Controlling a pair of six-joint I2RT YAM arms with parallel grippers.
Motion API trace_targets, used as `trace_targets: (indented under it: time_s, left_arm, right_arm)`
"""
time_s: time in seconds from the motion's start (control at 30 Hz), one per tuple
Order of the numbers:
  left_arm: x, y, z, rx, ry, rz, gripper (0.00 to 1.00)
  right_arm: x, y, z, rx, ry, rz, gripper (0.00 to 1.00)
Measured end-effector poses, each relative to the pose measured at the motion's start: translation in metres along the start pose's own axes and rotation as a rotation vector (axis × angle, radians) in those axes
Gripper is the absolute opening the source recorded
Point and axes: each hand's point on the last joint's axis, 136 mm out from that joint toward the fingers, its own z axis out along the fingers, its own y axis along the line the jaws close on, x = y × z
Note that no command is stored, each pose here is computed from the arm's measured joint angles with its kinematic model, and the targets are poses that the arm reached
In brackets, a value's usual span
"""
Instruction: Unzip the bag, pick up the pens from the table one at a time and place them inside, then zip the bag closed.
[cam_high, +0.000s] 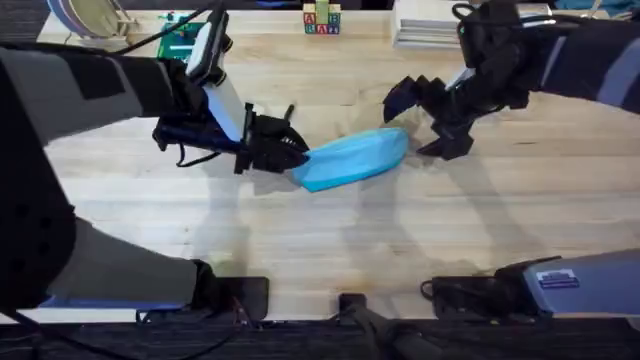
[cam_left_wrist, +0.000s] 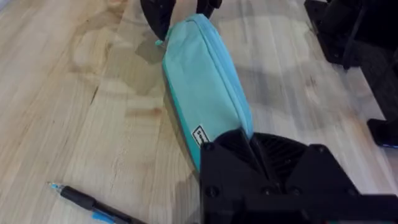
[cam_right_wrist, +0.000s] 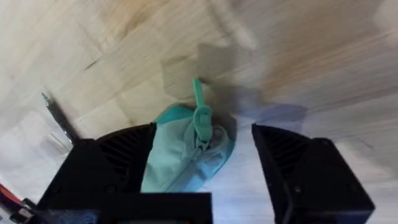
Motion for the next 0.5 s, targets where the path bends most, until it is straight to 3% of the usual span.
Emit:
trace_targets:
  time_s: [0.37,0.5]
  left_arm:
    - [0.0000,0.0000,0.0000,0.000,0.000,0.000,0.042]
    - [0.0000,0.0000,0.0000,0.000,0.000,0.000,0.042]
  right_arm:
    - [0.0000,0.0015,0.0014,-0.002,-0.001,-0.001,0.685]
    - [-0.0001,0.0017,0.0014,-0.003,-0.001,-0.001,0.542]
